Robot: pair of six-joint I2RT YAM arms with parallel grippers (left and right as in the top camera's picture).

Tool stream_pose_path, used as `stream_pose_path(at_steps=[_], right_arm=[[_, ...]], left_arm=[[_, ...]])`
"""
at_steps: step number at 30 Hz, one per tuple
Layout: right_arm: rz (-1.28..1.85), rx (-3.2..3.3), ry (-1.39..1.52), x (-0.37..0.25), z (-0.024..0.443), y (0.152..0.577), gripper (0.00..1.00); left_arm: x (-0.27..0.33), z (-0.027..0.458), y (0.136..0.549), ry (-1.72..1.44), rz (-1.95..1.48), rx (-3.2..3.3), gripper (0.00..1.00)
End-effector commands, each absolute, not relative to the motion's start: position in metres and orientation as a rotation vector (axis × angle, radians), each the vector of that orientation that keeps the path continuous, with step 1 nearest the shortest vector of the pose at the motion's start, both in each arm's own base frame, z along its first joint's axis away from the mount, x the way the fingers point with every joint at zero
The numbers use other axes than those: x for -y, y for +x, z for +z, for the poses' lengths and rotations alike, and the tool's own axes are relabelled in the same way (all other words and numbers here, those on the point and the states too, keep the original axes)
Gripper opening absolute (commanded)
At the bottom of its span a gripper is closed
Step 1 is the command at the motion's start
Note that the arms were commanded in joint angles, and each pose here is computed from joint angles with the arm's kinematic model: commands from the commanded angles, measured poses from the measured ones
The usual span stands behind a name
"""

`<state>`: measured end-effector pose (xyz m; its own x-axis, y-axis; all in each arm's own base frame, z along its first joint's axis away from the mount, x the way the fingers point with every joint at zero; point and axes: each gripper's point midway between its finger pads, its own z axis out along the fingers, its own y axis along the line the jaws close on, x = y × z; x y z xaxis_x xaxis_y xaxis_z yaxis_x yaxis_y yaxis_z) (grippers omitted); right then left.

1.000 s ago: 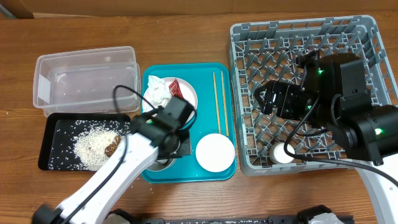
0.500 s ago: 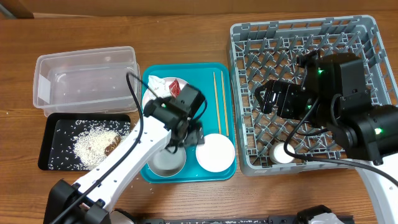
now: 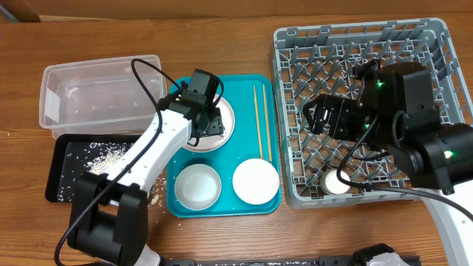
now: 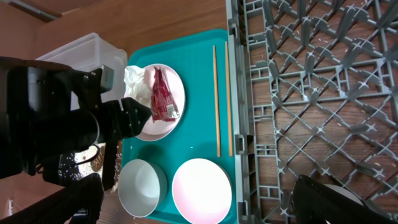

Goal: Sort waste into correct bins and load items into the dishwasher
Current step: 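Grasp the red wrapper from the plate and drop it into the clear bin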

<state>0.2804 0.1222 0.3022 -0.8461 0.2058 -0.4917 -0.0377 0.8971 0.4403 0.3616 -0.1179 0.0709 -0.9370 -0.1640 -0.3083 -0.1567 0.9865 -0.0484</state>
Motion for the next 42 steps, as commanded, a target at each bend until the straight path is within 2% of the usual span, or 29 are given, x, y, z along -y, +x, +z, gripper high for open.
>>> stream_pose_path(at_steps=[1, 6, 10, 13, 15, 17, 19, 25, 31, 35, 39, 40, 42], right_arm=[[0.595, -2.524, 0.120, -0.125, 0.300, 0.286, 0.99], [0.603, -2.582, 0.124, -0.129, 0.286, 0.290, 0.99], [0.603, -2.605, 0.127, -0.130, 0.281, 0.291, 0.98], [0.600, -2.616, 0.129, -0.130, 0.280, 0.289, 0.98], [0.605, -2.620, 0.129, -0.130, 0.279, 0.287, 0.98], [0.613, -2.621, 0.126, -0.131, 0.280, 0.287, 0.97], [0.622, -2.623, 0.123, -0.132, 0.280, 0.286, 0.97], [0.627, -2.639, 0.124, -0.133, 0.278, 0.283, 0.96], [0.626, -2.638, 0.124, -0.133, 0.278, 0.283, 0.96], [0.627, -2.636, 0.123, -0.133, 0.278, 0.283, 0.96], [0.628, -2.633, 0.123, -0.133, 0.279, 0.284, 0.96], [0.628, -2.634, 0.123, -0.133, 0.279, 0.284, 0.96], [0.628, -2.638, 0.123, -0.133, 0.278, 0.283, 0.96]], left_arm=[[0.127, 0.086, 0.364, -0.173, -0.106, -2.801, 0.71], [0.139, 0.093, 0.378, -0.153, -0.180, -2.742, 0.71], [0.143, 0.073, 0.386, -0.143, -0.163, -2.752, 0.59], [0.147, 0.048, 0.385, -0.140, -0.166, -2.807, 0.54], [0.154, 0.037, 0.384, -0.132, -0.212, -2.836, 0.39], [0.166, 0.037, 0.382, -0.140, -0.317, -2.850, 0.16], [0.176, 0.050, 0.384, -0.143, -0.431, -2.848, 0.04], [0.145, 0.132, 0.403, -0.281, -0.418, -2.769, 0.04], [0.052, 0.196, 0.407, -0.496, -0.079, -2.652, 0.04], [-0.003, 0.196, 0.410, -0.603, 0.091, -2.609, 0.04], [-0.030, 0.169, 0.420, -0.679, 0.129, -2.632, 0.04], [-0.035, 0.163, 0.424, -0.694, 0.134, -2.633, 0.08], [-0.041, 0.154, 0.427, -0.721, 0.128, -2.644, 0.38]])
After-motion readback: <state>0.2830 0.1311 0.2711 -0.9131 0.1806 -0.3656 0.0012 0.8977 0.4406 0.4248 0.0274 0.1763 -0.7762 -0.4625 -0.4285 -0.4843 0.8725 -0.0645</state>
